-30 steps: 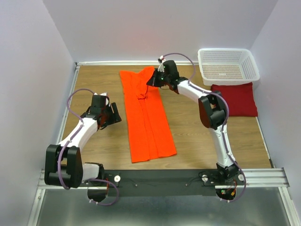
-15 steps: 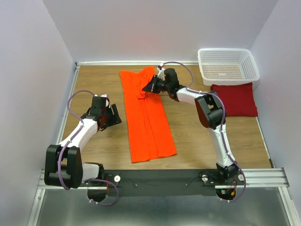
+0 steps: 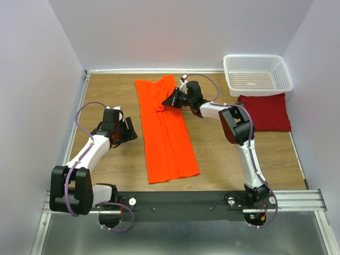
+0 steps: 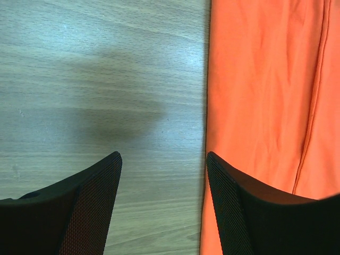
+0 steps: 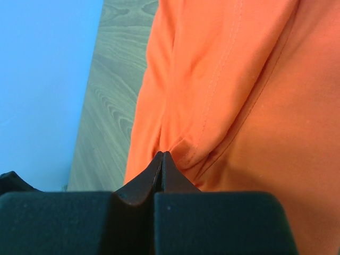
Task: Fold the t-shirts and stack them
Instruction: Fold the tshirt
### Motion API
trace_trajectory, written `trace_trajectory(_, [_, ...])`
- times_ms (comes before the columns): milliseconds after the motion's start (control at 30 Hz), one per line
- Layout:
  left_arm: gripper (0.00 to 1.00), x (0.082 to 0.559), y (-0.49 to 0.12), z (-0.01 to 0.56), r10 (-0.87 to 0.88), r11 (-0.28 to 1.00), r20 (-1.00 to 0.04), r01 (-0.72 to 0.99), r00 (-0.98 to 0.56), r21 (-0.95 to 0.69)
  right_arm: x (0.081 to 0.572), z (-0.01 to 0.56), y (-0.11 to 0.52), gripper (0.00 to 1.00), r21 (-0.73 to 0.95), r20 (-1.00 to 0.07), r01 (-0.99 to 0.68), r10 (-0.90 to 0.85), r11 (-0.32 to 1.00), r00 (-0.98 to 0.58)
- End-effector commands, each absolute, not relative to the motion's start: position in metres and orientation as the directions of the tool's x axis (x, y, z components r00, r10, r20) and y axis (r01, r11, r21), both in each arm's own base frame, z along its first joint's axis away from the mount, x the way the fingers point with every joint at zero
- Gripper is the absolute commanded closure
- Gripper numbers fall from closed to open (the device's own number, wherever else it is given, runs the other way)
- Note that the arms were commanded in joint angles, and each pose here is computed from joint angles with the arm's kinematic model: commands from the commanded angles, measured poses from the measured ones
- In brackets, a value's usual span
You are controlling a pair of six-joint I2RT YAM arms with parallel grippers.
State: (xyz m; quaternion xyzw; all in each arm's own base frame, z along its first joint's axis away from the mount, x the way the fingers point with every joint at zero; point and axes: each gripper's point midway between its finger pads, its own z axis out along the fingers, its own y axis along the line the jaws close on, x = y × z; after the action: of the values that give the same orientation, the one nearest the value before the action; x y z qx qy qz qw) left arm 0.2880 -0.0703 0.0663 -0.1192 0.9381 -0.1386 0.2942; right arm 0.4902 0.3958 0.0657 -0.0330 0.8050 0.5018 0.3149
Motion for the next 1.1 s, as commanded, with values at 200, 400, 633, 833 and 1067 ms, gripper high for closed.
trace_trajectory(200, [0.27, 0.284, -0.071, 0.065, -0.303, 0.93, -0.514, -0.132, -0.802, -0.343, 0.479, 0.047, 0.408, 0.96, 0.806, -0.518, -0.385, 0.221, 0.449, -0.827])
trace_trajectory(400, [0.27, 0.284, -0.072, 0.064, -0.303, 0.929, -0.513, -0.13, -0.803, -0.346, 0.47, 0.05, 0.416, 0.96, 0.812, -0.515, -0.405, 0.193, 0.42, -0.835])
trace_trajectory(633, [0.27, 0.283, -0.073, 0.065, -0.304, 0.928, -0.515, -0.128, -0.802, -0.35, 0.466, 0.055, 0.419, 0.96, 0.808, -0.526, -0.42, 0.184, 0.414, -0.83])
trace_trajectory(833, [0.27, 0.283, -0.073, 0.065, -0.303, 0.928, -0.514, -0.125, -0.803, -0.351, 0.463, 0.04, 0.418, 0.96, 0.818, -0.497, -0.39, 0.181, 0.423, -0.848])
trace_trajectory(1067, [0.27, 0.282, -0.073, 0.066, -0.303, 0.928, -0.515, -0.124, -0.802, -0.352, 0.457, 0.001, 0.412, 0.97, 0.833, -0.431, -0.311, 0.184, 0.458, -0.883])
